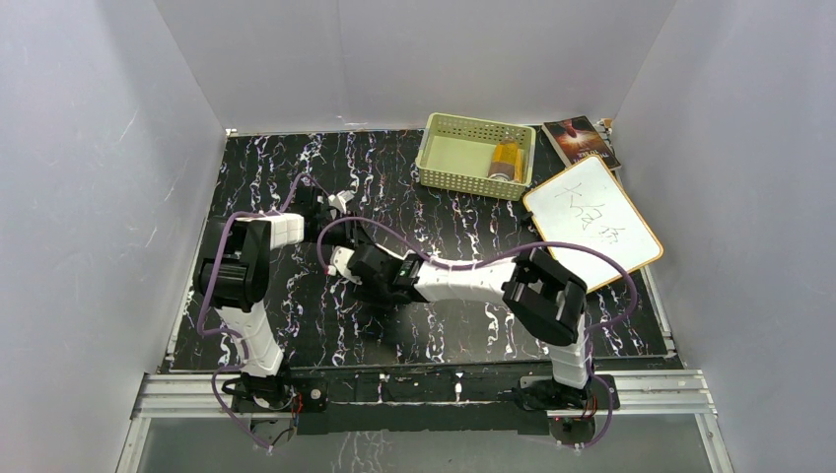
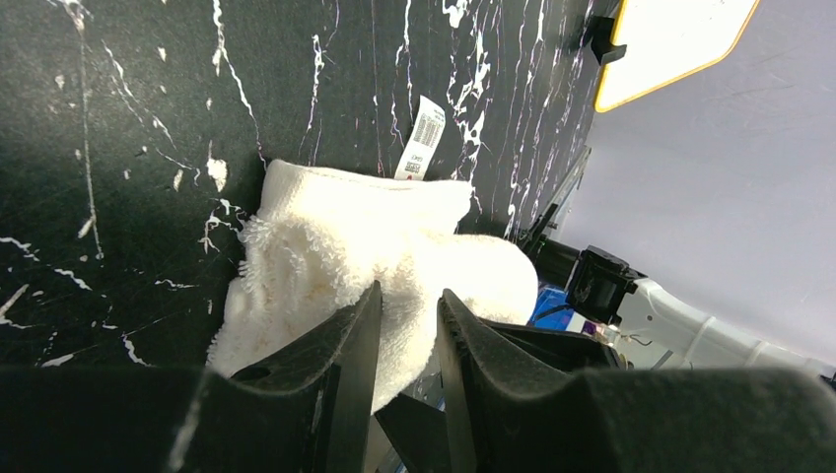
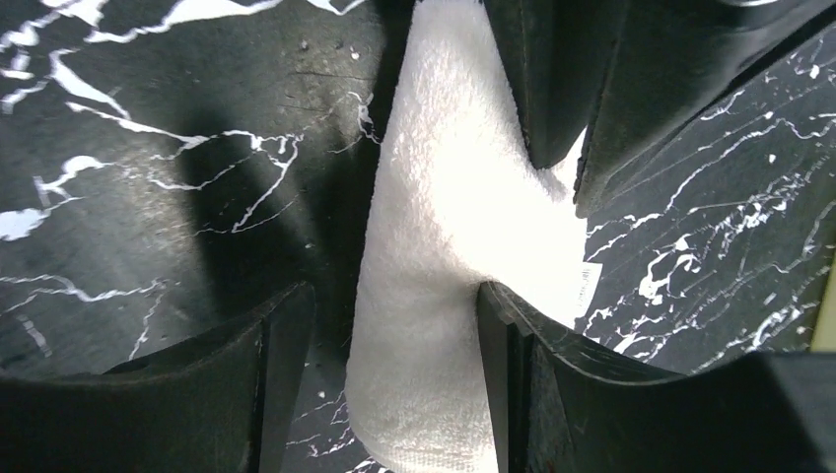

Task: Roll the towels
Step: Roll the towel at the center of the board.

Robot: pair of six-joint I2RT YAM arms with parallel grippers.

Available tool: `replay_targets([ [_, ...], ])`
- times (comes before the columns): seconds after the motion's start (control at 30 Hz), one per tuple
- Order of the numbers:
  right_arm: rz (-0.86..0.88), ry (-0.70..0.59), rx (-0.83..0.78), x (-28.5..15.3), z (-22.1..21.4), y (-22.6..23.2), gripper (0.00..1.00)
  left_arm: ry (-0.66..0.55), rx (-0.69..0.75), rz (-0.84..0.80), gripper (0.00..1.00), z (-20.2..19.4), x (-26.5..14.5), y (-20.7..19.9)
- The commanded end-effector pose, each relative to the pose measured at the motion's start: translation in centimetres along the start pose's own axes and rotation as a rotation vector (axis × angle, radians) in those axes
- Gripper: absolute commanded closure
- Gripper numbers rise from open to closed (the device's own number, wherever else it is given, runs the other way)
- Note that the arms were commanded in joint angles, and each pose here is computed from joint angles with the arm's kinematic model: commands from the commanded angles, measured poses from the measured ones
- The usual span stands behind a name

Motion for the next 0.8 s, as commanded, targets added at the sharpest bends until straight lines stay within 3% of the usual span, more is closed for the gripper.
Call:
replay_targets([
  [0.0, -0.182, 0.086, -0.036, 1.1, -1.0, -1.0, 0.42, 0.002, -0.011, 0.124, 0.72, -0.2, 0.6, 2.3],
  [0.2, -0.257, 0.143, -0.022, 2.0, -1.7, -1.3, 0.48, 0.020, 0.003, 0.141, 0.72, 0.2, 0.5, 2.1],
  [0.4, -0.158, 0.104, 0.101, 2.2, -1.9, -1.8, 0.61, 0.043, 0.020, 0.051, 0.68, 2.3, -0.6, -0.5],
  [0.6, 0.005, 0.004, 0.343, 1.9, -2.9, -4.7, 0.68, -0.163, 0.049, 0.016, 0.62, 7.2, -6.7, -4.6],
  [0.77, 0.075, -0.016, 0.518, 2.2, -4.8, -7.0, 0.70, -0.254, 0.039, -0.010, 0.62, 7.1, -9.4, -5.4],
])
Point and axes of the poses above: each gripper's point midway between its finger pads, its own x axis out along the fingers, its own y axis along the line the jaws close on, z = x × y, the point moved 7 cm from there along -x, back along the fingers, and after that the axes turned 10 degrees about -x, right-handed, at the moved point
